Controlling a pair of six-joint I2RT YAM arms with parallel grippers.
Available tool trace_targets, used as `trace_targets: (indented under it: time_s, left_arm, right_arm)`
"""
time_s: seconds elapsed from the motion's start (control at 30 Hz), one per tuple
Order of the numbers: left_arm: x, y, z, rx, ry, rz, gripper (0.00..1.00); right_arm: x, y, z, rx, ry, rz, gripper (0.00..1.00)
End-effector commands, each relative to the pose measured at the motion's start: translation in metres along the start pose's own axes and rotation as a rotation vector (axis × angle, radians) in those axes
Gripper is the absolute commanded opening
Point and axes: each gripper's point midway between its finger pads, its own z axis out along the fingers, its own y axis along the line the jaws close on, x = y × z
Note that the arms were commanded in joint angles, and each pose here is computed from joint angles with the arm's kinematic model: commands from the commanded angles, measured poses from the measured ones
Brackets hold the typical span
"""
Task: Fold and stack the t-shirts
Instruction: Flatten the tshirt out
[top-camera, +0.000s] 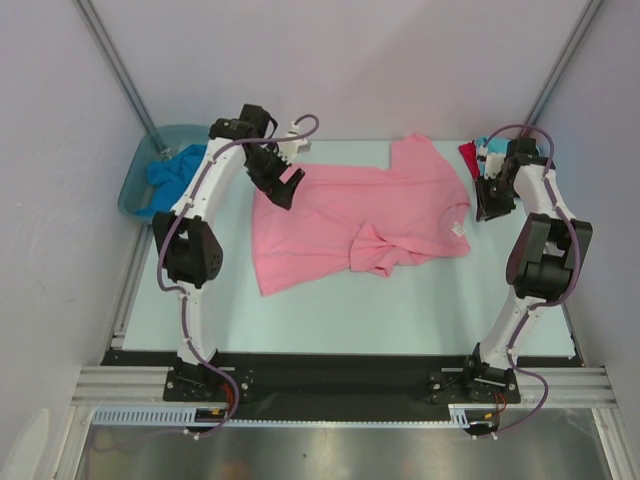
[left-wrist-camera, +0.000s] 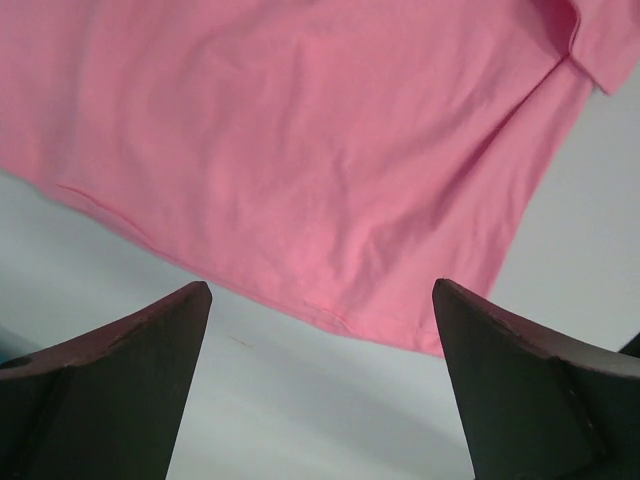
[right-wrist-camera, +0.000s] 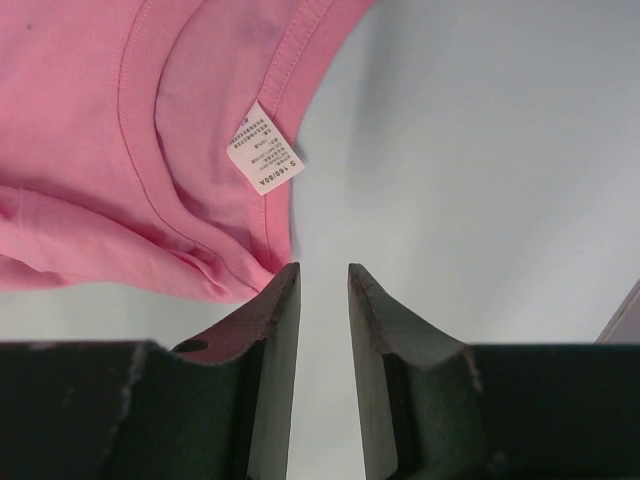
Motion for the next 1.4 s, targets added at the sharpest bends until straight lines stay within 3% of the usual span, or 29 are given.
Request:
trace_targets:
  time_s: [0.0,0.1,0.2,0.23,0.37,0.43,0.47,0.53,0.57,0.73,0.9,1.0,1.03,1.07,1.17,1.23,1.27,1.37]
  left_arm:
    - [0.024,-0.017,0.016,0.079,0.064,-0.082,1.0]
    - [0.045,-0.006,0.035,0.038,0.156,-0.174,1.0]
    - [0.033,0.026,0.018,-0.132,0.147,-0.139,1.0]
    - [0.021,0.039,-0.01,-0.26,0.107,-0.102,1.0]
    - [-0.043,0.08,-0.099,-0.668,-0.254,-0.04,1.0]
    - [-0.029,0.087,-0.107,-0.772,-0.267,-0.085,1.0]
    - [-0.03,0.105,-0.139,-0.959,-0.329,-0.175,1.0]
    - [-0.019,0.121,-0.143,-1.085,-0.313,-0.234,1.0]
    - [-0.001,0.135,-0.135,-1.162,-0.192,-0.241,1.0]
    - [0.015,0.166,-0.143,-1.362,0.003,-0.272,1.0]
    - [0.007,0.158,-0.117,-1.212,-0.077,-0.244,0.98]
    - [0.01,0.119,-0.068,-0.895,-0.041,-0.152,0.75]
    - [0.01,0.091,-0.042,-0.703,-0.056,-0.07,0.72]
    - [0.016,0.078,-0.031,-0.642,-0.045,-0.04,0.71]
    - [0.048,0.034,0.006,-0.461,0.033,0.098,0.51]
    - [0.078,0.011,0.029,-0.36,0.122,0.165,0.11]
    - [0.088,0.004,0.034,-0.332,0.146,0.175,0.0]
    - [0.119,-0.023,0.048,-0.2,0.189,0.242,0.0]
  right_arm:
    - [-0.013,-0.002,-0.003,0.023,-0.031,-0.006,0.31]
    - [-0.011,-0.001,-0.001,0.023,-0.022,-0.012,0.32]
    - [-0.008,-0.002,0.002,0.022,-0.008,-0.011,0.32]
    - [-0.008,-0.002,0.002,0.021,-0.007,-0.011,0.32]
    - [-0.009,0.0,0.003,0.021,-0.006,-0.017,0.32]
    - [-0.009,0.001,0.004,0.019,-0.005,-0.022,0.32]
    - [-0.01,0.001,0.002,0.021,-0.008,-0.023,0.32]
    - [-0.009,0.001,0.004,0.023,-0.004,-0.027,0.33]
    - [-0.01,0.001,0.003,0.025,-0.005,-0.029,0.32]
    - [-0.007,0.002,0.003,0.03,0.0,-0.034,0.33]
    - [-0.005,0.003,0.003,0.036,0.007,-0.044,0.33]
    - [-0.004,0.004,0.004,0.042,0.014,-0.055,0.33]
    - [-0.003,0.004,0.005,0.043,0.018,-0.056,0.33]
    - [-0.003,0.005,0.006,0.043,0.02,-0.058,0.33]
    - [-0.001,0.009,0.008,0.046,0.034,-0.076,0.34]
    - [0.003,0.012,0.01,0.049,0.048,-0.088,0.34]
    - [0.004,0.012,0.012,0.049,0.051,-0.09,0.34]
    - [0.005,0.015,0.013,0.053,0.059,-0.103,0.34]
